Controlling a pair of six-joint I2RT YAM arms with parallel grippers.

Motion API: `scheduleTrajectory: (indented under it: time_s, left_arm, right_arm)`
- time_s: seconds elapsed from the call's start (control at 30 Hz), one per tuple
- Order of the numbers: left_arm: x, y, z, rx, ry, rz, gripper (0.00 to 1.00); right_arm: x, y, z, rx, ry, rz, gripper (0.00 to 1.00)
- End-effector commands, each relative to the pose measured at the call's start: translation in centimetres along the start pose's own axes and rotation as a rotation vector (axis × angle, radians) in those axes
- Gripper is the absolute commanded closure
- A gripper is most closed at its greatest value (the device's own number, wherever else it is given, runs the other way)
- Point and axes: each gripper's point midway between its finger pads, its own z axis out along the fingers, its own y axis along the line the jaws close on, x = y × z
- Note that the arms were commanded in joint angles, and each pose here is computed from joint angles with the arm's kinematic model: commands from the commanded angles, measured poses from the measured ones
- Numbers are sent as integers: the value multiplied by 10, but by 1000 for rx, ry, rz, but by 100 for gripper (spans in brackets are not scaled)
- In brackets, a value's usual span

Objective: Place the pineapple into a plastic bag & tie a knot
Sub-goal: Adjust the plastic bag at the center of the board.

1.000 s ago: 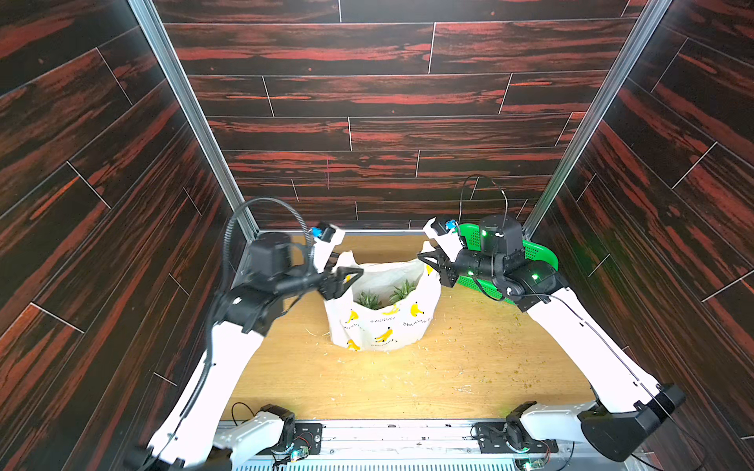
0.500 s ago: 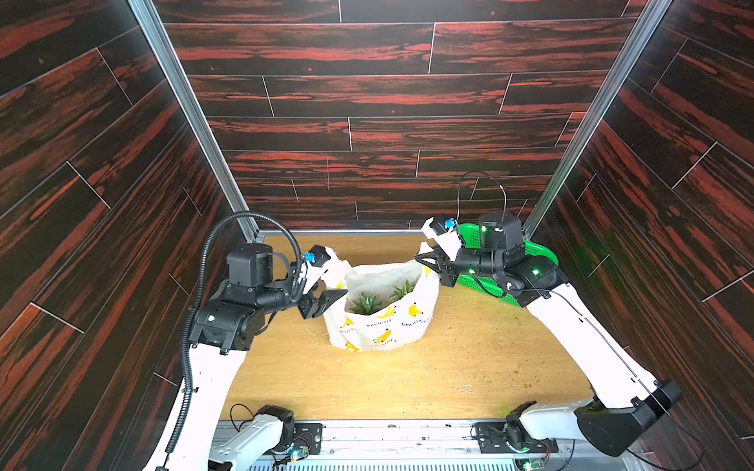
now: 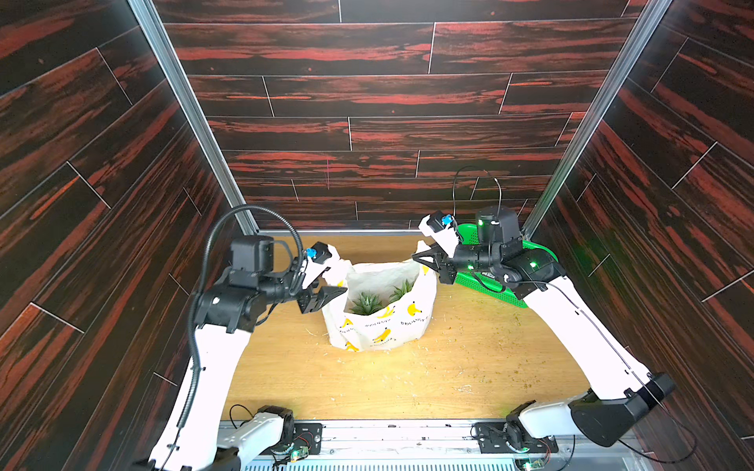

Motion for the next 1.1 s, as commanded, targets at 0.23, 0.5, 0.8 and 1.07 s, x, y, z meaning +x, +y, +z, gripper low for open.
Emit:
scheduleTrajectory:
  time_s: [0.23, 0.5, 0.8, 1.07]
  left_arm:
    - [-22, -3, 6, 177, -194, -58, 100]
    - [-58, 46, 10, -120, -376, -352, 100]
    - [-69, 20, 23, -233, -276, -509, 100]
    - [-36, 19, 50, -212, -116, -609, 100]
  right_arm:
    - [-7, 4, -6, -17, -11, -21, 100]
    - [-22, -10, -16, 86, -35, -31, 100]
    - [-54, 9, -32, 74, -102, -109, 100]
    - [-9, 13, -8, 22, -17, -60, 100]
